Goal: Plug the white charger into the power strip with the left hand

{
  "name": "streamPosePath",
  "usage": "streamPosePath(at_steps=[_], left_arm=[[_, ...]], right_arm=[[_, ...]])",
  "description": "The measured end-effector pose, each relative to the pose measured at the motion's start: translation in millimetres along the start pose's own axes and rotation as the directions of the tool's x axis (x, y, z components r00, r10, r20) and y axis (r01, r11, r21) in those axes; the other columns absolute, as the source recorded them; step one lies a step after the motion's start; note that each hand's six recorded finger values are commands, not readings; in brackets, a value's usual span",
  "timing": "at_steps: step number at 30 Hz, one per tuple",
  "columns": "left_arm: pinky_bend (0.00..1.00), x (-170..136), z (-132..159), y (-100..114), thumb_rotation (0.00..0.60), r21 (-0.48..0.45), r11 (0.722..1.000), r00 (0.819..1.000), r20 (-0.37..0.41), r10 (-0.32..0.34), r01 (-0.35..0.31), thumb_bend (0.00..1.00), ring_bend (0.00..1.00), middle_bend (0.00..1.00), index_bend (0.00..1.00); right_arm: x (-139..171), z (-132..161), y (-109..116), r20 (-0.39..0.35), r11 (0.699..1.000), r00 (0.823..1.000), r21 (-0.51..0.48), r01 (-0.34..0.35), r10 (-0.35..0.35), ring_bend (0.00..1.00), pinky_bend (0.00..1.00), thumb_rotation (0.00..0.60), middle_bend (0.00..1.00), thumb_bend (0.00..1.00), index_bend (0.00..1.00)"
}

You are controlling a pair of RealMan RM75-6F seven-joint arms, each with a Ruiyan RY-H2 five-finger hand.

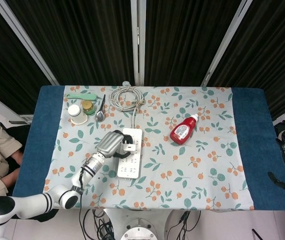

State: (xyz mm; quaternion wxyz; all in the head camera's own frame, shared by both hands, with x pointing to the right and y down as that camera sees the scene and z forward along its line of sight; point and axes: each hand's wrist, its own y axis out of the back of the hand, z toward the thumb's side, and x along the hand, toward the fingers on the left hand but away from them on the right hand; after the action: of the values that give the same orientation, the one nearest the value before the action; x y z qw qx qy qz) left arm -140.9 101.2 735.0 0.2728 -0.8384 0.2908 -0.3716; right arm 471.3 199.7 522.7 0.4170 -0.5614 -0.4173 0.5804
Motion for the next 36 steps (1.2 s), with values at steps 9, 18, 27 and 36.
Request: streamPosePath(at_steps=[9, 18, 27, 36], left_arm=[[0.28, -1.6, -9.1, -4.6, 0.600, -0.020, 1.000, 1.000, 0.006, 0.000, 0.000, 0.46, 0.45, 0.68, 0.65], [0.28, -0.9, -13.3, -11.1, 0.600, -0.012, 1.000, 1.000, 0.006, -0.013, 0.013, 0.46, 0.45, 0.69, 0.66], [0.28, 0.1, -16.1, -15.3, 0.600, -0.004, 1.000, 1.000, -0.003, -0.025, 0.025, 0.46, 0.45, 0.70, 0.66], [0.28, 0.7, -19.5, -16.5, 0.600, -0.006, 1.000, 1.000, -0.016, -0.027, 0.027, 0.46, 0.45, 0.70, 0.67]], right_arm=[[0.7, -0.3, 0.6, 0.000, 1.000, 1.000, 0.001, 0.003, -0.003, 0.00, 0.00, 0.600, 0.04, 0.09, 0.00], [1.3, -0.5, 0.7, 0.003, 1.000, 1.000, 0.001, 0.005, -0.005, 0.00, 0.00, 0.600, 0.04, 0.09, 0.00], [2.0, -1.9, 1.1, 0.008, 1.000, 1.000, 0.001, 0.007, -0.007, 0.00, 0.00, 0.600, 0.04, 0.09, 0.00], [1.8, -1.6, 0.3, 0.008, 1.000, 1.000, -0.002, 0.006, -0.006, 0.00, 0.00, 0.600, 0.04, 0.09, 0.00]])
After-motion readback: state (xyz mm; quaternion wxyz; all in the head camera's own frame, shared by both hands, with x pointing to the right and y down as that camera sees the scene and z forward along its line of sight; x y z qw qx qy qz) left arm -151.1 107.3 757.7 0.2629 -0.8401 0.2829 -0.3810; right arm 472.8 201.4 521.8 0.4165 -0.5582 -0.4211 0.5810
